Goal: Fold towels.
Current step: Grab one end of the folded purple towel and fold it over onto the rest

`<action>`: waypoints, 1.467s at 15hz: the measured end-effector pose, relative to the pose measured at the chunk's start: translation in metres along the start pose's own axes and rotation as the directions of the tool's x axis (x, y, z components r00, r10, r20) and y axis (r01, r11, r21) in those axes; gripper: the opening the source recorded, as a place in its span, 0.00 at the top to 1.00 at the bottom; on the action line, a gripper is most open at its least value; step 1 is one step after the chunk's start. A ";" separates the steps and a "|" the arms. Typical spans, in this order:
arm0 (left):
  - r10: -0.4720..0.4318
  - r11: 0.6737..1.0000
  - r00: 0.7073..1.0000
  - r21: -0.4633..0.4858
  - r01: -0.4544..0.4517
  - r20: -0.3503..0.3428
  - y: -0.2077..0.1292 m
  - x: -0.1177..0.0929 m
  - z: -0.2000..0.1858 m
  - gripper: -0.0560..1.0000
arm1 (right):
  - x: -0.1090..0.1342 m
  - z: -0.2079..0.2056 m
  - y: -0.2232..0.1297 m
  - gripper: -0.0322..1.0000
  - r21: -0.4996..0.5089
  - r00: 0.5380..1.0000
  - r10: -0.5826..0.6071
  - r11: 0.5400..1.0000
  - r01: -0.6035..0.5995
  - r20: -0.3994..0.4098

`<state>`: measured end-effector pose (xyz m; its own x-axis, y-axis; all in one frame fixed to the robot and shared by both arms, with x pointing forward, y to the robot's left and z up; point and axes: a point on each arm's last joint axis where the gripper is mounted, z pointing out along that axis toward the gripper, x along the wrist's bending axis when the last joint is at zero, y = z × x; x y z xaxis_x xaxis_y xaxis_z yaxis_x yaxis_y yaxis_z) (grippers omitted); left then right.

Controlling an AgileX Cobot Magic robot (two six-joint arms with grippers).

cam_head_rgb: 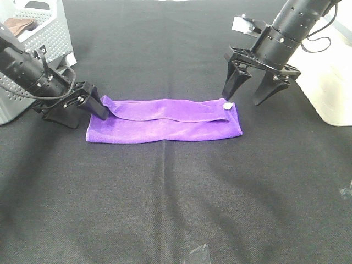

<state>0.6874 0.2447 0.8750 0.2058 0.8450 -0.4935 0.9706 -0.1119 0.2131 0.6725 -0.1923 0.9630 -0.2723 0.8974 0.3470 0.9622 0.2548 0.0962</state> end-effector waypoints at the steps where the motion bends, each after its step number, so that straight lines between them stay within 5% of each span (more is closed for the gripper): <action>1: -0.017 1.000 1.000 -0.002 0.017 0.000 0.000 0.000 0.001 0.11 | 0.000 0.000 0.000 0.26 0.000 1.000 0.000 1.000 0.000 0.000; 8: -0.023 1.000 0.999 0.022 0.022 0.043 0.020 -0.052 0.047 0.24 | 0.005 -0.013 -0.001 0.26 -0.027 1.000 0.008 1.000 -0.008 0.005; 9: -0.027 0.999 0.999 0.026 0.026 0.040 0.022 -0.056 0.052 0.33 | 0.008 -0.021 -0.002 0.26 -0.046 1.000 0.001 0.999 -0.001 0.007; 12: -0.022 0.998 1.000 0.054 0.023 -0.010 0.020 -0.052 0.059 0.84 | 0.017 -0.045 -0.005 0.26 -0.098 1.000 -0.021 0.995 0.023 0.020; 13: -0.017 0.998 1.000 0.059 0.018 -0.018 0.020 -0.051 0.059 0.90 | 0.019 -0.051 -0.006 0.26 -0.111 0.999 -0.026 0.993 0.029 0.024; 16: 0.026 0.995 0.999 0.096 -0.022 -0.044 0.018 -0.053 0.054 0.90 | 0.024 -0.064 -0.009 0.26 -0.141 0.999 -0.022 0.990 0.026 0.026; 20: 0.113 0.981 0.973 0.177 -0.077 -0.202 0.015 -0.045 0.011 0.90 | 0.028 -0.071 -0.021 0.26 -0.135 1.000 0.016 0.991 -0.013 0.021; 22: 0.132 0.982 0.965 0.162 -0.097 -0.226 0.017 -0.047 -0.007 0.90 | 0.030 -0.075 -0.028 0.26 -0.135 1.000 0.016 0.991 -0.013 0.021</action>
<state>0.6937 0.2062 0.9077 0.2989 0.9190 -0.2573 0.9535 -0.2764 0.1204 0.6376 -0.1993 1.0405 -0.2568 0.9086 0.3292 0.9572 0.1922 0.2162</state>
